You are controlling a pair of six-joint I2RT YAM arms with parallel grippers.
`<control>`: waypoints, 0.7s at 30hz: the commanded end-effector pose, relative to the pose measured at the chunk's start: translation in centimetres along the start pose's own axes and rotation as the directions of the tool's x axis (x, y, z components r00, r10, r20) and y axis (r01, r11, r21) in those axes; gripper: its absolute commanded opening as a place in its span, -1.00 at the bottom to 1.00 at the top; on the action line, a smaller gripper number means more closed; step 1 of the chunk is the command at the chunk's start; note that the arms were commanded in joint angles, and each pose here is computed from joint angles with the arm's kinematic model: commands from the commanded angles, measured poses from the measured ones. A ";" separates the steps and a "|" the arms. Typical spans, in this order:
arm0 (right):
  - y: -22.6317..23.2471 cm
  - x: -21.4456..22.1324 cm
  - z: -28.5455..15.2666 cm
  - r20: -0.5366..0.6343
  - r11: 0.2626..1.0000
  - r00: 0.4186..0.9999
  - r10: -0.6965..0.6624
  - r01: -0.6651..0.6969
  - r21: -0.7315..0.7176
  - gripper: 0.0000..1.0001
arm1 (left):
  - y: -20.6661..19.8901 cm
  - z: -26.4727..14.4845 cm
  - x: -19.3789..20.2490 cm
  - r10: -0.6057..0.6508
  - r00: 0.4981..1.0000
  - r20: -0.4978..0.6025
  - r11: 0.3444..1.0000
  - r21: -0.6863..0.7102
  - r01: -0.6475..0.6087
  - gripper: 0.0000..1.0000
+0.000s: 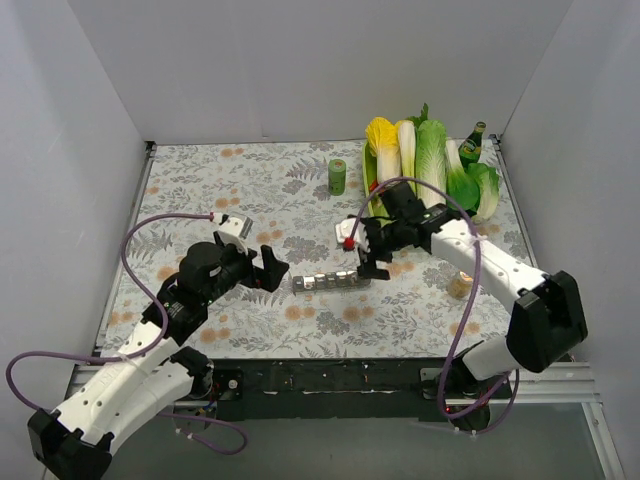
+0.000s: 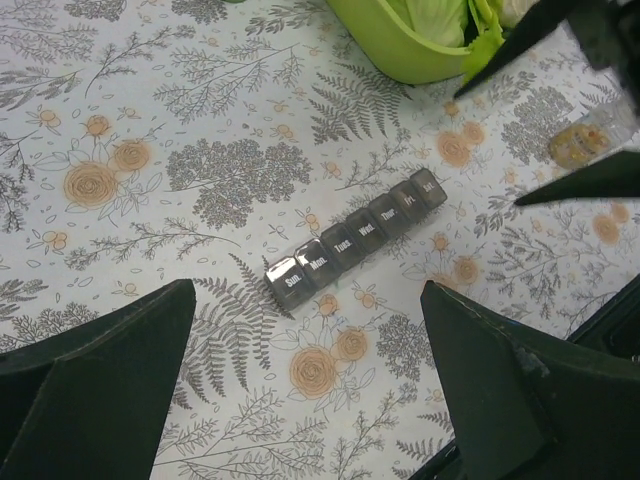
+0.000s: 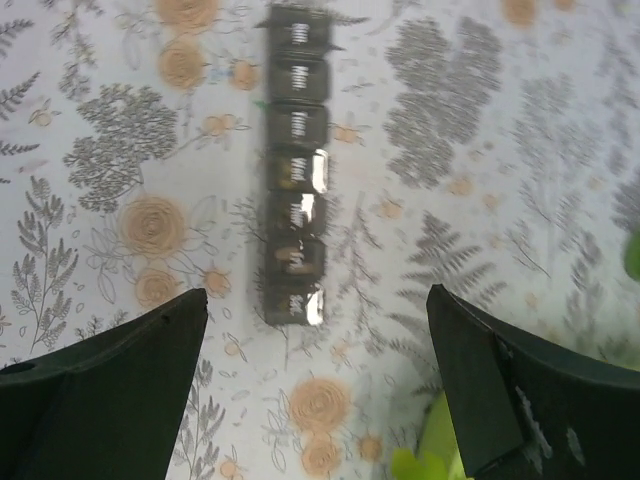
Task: Sort the pills into containers
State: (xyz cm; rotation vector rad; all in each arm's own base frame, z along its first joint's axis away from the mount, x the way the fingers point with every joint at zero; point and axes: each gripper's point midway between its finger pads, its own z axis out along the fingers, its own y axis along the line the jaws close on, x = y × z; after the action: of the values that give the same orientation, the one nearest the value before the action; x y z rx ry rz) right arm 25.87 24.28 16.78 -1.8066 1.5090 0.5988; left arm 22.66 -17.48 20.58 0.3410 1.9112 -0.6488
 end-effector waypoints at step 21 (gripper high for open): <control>3.9 1.0 14.9 -0.108 0.959 0.963 -0.248 0.228 -0.167 0.71 | 1.0 5.9 10.0 -0.615 0.762 -0.201 0.787 -0.093 0.610 0.15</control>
State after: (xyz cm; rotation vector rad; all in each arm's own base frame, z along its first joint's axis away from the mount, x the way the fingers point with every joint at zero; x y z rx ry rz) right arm 22.61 33.36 5.40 -2.1807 1.3123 0.5328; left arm 23.00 -19.58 9.08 -0.2456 2.2821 -0.9467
